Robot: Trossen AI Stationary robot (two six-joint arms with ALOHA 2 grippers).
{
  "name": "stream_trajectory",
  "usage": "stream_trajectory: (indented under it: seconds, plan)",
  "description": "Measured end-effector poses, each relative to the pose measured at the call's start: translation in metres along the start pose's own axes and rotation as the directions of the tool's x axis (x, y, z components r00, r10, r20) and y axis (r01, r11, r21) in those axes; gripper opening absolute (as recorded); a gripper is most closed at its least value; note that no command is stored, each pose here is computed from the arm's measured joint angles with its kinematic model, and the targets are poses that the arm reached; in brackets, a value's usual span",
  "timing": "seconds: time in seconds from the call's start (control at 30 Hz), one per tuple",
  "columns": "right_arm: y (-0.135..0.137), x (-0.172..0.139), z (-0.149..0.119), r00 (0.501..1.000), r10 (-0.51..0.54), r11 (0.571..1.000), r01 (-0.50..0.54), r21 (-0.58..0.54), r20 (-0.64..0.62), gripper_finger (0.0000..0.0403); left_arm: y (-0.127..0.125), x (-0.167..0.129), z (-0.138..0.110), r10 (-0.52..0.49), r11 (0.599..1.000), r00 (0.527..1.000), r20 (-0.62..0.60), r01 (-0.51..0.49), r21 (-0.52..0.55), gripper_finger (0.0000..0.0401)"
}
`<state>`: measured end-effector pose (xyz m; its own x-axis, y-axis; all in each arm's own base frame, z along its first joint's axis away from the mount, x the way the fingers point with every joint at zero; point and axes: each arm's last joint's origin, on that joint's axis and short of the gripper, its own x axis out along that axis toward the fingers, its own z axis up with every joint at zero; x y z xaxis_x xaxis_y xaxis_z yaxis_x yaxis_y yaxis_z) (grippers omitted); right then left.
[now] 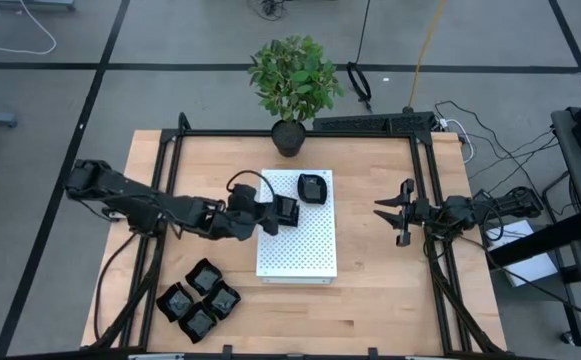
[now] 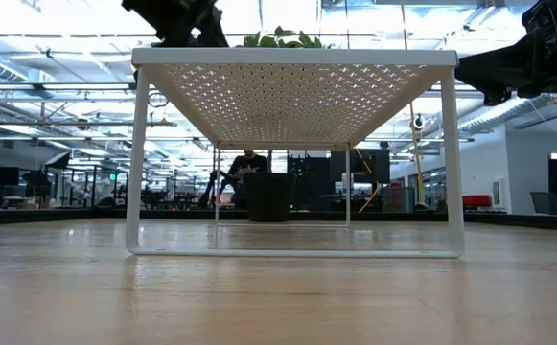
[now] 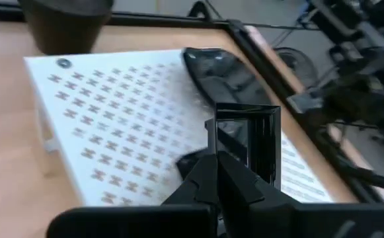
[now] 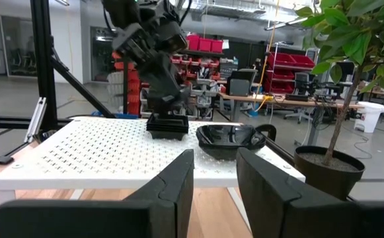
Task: Pick & Place Mini shaped plates
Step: Stack the black square plate on top of the the black square plate on the shelf, then adjust the black square plate
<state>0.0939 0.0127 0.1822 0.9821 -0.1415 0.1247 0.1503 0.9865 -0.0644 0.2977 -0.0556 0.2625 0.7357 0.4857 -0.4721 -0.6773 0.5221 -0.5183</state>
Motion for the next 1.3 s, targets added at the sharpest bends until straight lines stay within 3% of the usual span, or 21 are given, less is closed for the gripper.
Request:
stream_trajectory:
  seconds: [0.33,0.73,1.03,1.17,1.23,1.3]
  plan:
    - [0.0,0.0,0.0,1.0,0.0,1.0,0.0,0.0,0.0,0.0102,-0.002,0.006,-0.011,-0.013,0.999,0.998,-0.057,0.011,-0.031,0.0003]
    - [0.0,0.0,0.0,1.0,0.0,1.0,0.0,0.0,0.0,0.0102,-0.003,0.008,-0.012,-0.037,0.999,0.996,-0.079,0.034,-0.033,0.0034]
    - [0.0,0.0,0.0,1.0,0.0,1.0,0.0,0.0,0.0,0.0102,-0.008,-0.006,0.003,-0.127,0.987,0.989,-0.073,0.134,0.092,0.0088]
    - [0.0,0.0,0.0,1.0,0.0,1.0,0.0,0.0,0.0,0.0102,-0.01,-0.023,0.02,-0.196,0.96,0.979,-0.048,0.202,0.196,0.0109]
    - [0.0,0.0,0.0,1.0,0.0,1.0,0.0,0.0,-0.001,0.0102,-0.013,-0.03,0.026,-0.233,0.952,0.972,-0.028,0.234,0.199,0.0116]
    - [0.0,0.0,0.0,1.0,0.0,1.0,0.0,0.0,0.0,0.0102,-0.014,-0.038,0.027,-0.29,0.919,0.953,-0.081,0.302,0.253,0.0119]
